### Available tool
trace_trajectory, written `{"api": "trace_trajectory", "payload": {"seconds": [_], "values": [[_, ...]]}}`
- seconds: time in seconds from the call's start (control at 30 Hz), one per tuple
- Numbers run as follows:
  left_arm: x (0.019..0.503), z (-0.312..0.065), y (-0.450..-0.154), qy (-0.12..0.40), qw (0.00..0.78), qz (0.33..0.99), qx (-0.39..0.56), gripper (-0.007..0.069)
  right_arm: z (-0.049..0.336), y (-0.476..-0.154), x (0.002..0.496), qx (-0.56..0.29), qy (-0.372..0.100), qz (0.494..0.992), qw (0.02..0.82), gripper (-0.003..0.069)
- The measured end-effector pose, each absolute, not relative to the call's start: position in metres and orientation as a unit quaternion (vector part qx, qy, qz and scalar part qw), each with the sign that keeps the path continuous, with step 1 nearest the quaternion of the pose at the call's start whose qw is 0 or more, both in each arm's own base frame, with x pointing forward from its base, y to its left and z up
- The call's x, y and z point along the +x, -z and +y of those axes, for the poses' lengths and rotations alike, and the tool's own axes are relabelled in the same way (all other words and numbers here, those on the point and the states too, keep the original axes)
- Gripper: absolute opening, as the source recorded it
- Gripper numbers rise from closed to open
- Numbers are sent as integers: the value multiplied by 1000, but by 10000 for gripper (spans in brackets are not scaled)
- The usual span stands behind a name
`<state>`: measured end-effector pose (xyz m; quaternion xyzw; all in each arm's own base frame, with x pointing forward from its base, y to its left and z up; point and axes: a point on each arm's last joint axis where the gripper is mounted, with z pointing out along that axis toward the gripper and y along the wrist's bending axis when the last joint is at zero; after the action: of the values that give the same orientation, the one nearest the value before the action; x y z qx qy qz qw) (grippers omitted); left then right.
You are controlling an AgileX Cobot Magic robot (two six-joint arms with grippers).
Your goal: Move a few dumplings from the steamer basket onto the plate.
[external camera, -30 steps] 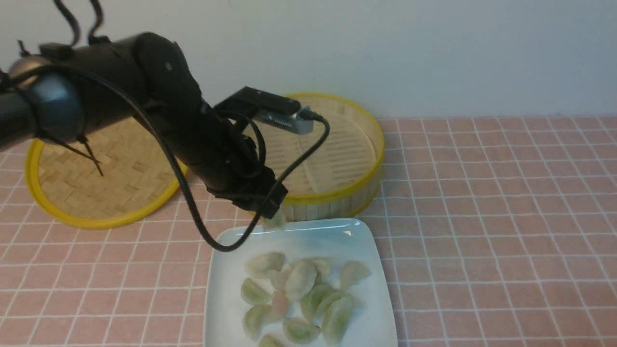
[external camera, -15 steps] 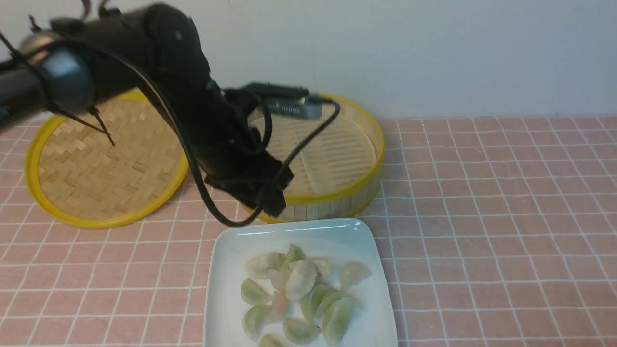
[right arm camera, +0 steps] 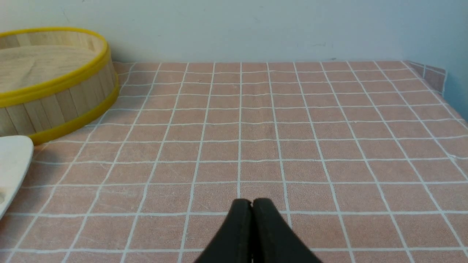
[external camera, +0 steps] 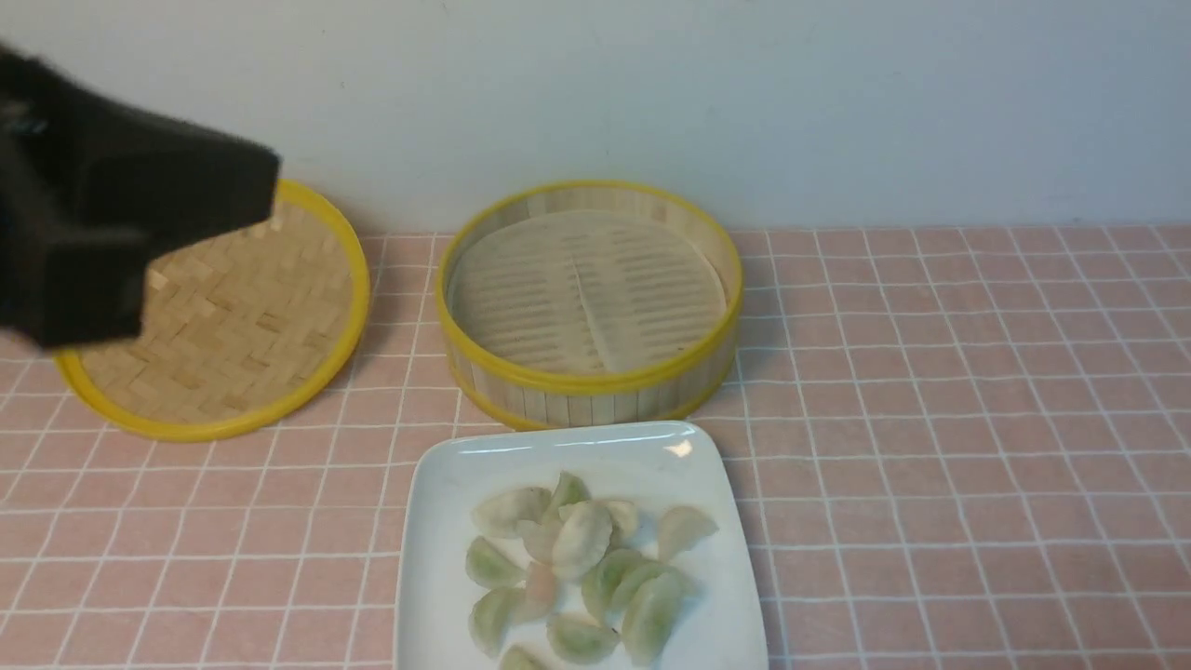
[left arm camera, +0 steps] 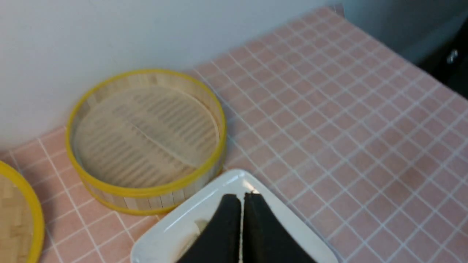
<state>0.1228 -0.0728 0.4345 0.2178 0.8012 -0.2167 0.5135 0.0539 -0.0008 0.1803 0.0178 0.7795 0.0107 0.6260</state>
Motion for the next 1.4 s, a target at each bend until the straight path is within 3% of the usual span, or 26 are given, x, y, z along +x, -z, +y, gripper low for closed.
{"api": "trace_trajectory", "payload": {"seconds": [0.23,0.5,0.67,0.97,1.07,1.23,1.4], "values": [[81,-49,-371,221,597,756,151,-6,-1,-180,54,18,-11,780,626,-15],[34,-22,-327,211,727,645,109,-6,-1,-180,54,18,-11,780,626,-15],[32,-18,-300,190,750,624,107,-6,-1,-180,54,18,-10,780,626,-15],[52,-19,-237,134,724,669,102,-6,-1,-180,54,17,-10,780,626,-15],[56,-12,-202,87,700,707,58,-6,-1,-180,54,17,-10,780,626,-15],[56,-4,-184,49,649,759,-12,-6,-1,-180,54,17,-10,780,626,-15],[53,0,-170,23,591,806,-22,-6,-1,-180,54,17,-10,780,626,-15]]}}
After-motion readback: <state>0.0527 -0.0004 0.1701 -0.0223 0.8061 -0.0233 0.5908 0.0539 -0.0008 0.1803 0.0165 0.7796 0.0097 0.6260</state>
